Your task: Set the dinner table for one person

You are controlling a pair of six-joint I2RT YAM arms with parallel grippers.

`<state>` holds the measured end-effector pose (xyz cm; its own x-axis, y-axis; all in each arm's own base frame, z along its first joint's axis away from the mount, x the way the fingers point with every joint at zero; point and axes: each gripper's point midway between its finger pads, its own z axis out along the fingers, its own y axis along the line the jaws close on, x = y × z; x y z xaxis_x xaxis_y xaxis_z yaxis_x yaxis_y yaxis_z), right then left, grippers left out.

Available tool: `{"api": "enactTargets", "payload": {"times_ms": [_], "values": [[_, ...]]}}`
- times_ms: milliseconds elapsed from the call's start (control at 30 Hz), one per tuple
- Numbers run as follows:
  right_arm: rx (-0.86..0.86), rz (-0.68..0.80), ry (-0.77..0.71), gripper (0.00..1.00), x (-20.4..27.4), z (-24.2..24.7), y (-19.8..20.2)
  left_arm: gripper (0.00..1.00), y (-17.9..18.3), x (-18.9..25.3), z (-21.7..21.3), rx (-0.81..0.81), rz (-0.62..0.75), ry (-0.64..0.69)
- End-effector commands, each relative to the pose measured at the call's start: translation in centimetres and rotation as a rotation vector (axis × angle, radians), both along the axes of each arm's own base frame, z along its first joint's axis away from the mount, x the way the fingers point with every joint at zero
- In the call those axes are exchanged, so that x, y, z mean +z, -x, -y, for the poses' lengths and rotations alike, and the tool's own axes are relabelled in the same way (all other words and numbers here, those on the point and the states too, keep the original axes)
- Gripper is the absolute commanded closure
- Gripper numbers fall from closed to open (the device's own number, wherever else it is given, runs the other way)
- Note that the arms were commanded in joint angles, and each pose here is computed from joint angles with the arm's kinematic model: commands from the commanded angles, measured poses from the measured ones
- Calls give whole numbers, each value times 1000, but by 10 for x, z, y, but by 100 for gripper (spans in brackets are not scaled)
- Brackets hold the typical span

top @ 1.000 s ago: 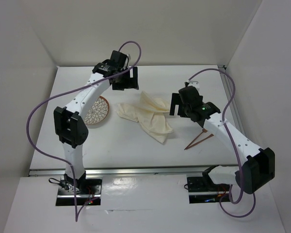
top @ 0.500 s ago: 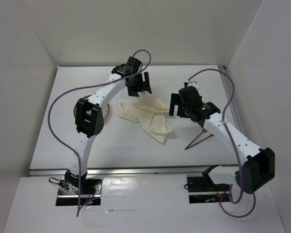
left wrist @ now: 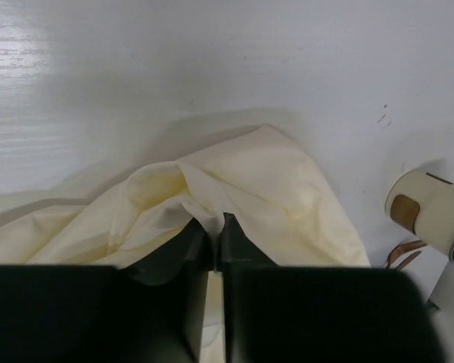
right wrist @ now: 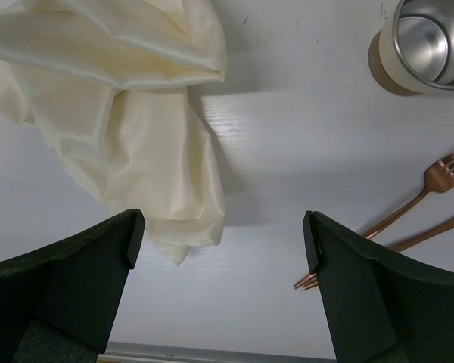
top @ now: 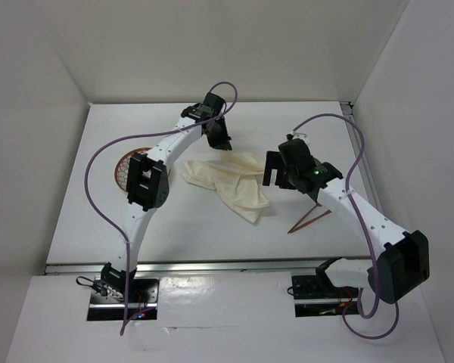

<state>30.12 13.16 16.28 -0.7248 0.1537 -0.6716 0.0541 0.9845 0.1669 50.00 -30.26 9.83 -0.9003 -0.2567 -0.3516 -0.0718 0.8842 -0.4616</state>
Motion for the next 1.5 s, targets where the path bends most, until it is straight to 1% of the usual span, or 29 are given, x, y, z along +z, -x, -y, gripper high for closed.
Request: {"api": "enactTargets", "payload": {"times_ms": [0, 33, 67, 100, 167, 200, 233, 267, 300, 333, 367, 400, 433, 467, 500, 533, 633, 667, 767, 800, 867, 967, 1033, 1067, 1167, 1267, 1367, 1400, 1467], "values": [[37, 24, -69, 1, 11, -14, 6, 84, -4, 25, 4, -11, 59, 29], [31, 23, -75, 1, 11, -15, 6, 90, -4, 25, 4, -22, 64, 23], [37, 25, -108, 1, 15, -22, 3, 98, -3, 39, 1, -17, 83, 24], [14, -3, -116, 1, 10, -24, 1, 100, -1, 45, 0, -24, 90, 21], [-7, -12, -178, 1, 18, -45, -2, 100, 2, 57, -2, -31, 108, 24], [-22, -34, -181, 1, 11, -54, -5, 100, 5, 71, -3, -39, 133, 28], [-58, -43, -212, 1, 11, -64, -5, 100, 7, 75, -5, -39, 138, 30], [-38, -16, -228, 1, 15, -83, -6, 100, 11, 75, -7, -47, 135, 22], [-34, -26, -242, 1, 11, -95, -7, 100, 13, 85, -8, -47, 149, 28], [-61, -26, -276, 1, 10, -104, -8, 100, 17, 82, -10, -54, 142, 19], [-55, -2, -307, 13, 13, -119, -9, 100, 17, 84, -10, -54, 150, 22], [-172, -40, -379, 21, 7, -125, -9, 100, 20, 88, -10, -60, 151, 31], [-186, -50, -351, 27, 3, -121, -8, 100, 20, 88, -10, -60, 151, 31], [-253, -76, -429, 31, 5, -127, -8, 100, 22, 89, -11, -67, 154, 26], [-224, -87, -498, 31, 4, -140, -8, 100, 25, 83, -12, -68, 134, 17], [-203, -72, -555, 33, 10, -148, -5, 100, 26, 88, -13, -67, 142, 21], [-195, -4, -721, 33, 15, -158, -9, 100, 31, 90, -16, -75, 139, 14], [-210, -2, -753, 30, 12, -160, -10, 100, 32, 90, -15, -87, 140, 16], [-276, 6, -771, 23, -1, -158, -19, 100, 38, 91, -18, -97, 136, 6], [-308, -26, -793, 22, -6, -162, -19, 100, 39, 88, -19, -98, 127, 3], [-360, -75, -797, 22, -21, -162, -23, 100, 39, 92, -19, -104, 139, 2], [-334, -34, -915, 22, -9, -175, -33, 100, 41, 91, -22, -99, 132, -9], [-316, -55, -959, 33, -8, -182, -36, 100, 41, 91, -22, -99, 132, -9], [-321, -65, -955, 35, -14, -184, -42, 100, 41, 91, -20, -105, 129, -2], [-334, -73, -961, 38, -22, -190, -49, 100, 40, 94, -20, -105, 138, 1], [-347, -98, -978, 38, -30, -196, -59, 100, 41, 95, -18, -111, 135, 9], [-375, -123, -942, 39, -43, -196, -66, 100, 40, 100, -21, -110, 149, -5], [-358, -97, -975, 39, -33, -200, -70, 100, 41, 97, -24, -110, 145, -23], [-376, -84, -980, 41, -38, -191, -77, 100, 41, 97, -24, -110, 145, -23]]}}
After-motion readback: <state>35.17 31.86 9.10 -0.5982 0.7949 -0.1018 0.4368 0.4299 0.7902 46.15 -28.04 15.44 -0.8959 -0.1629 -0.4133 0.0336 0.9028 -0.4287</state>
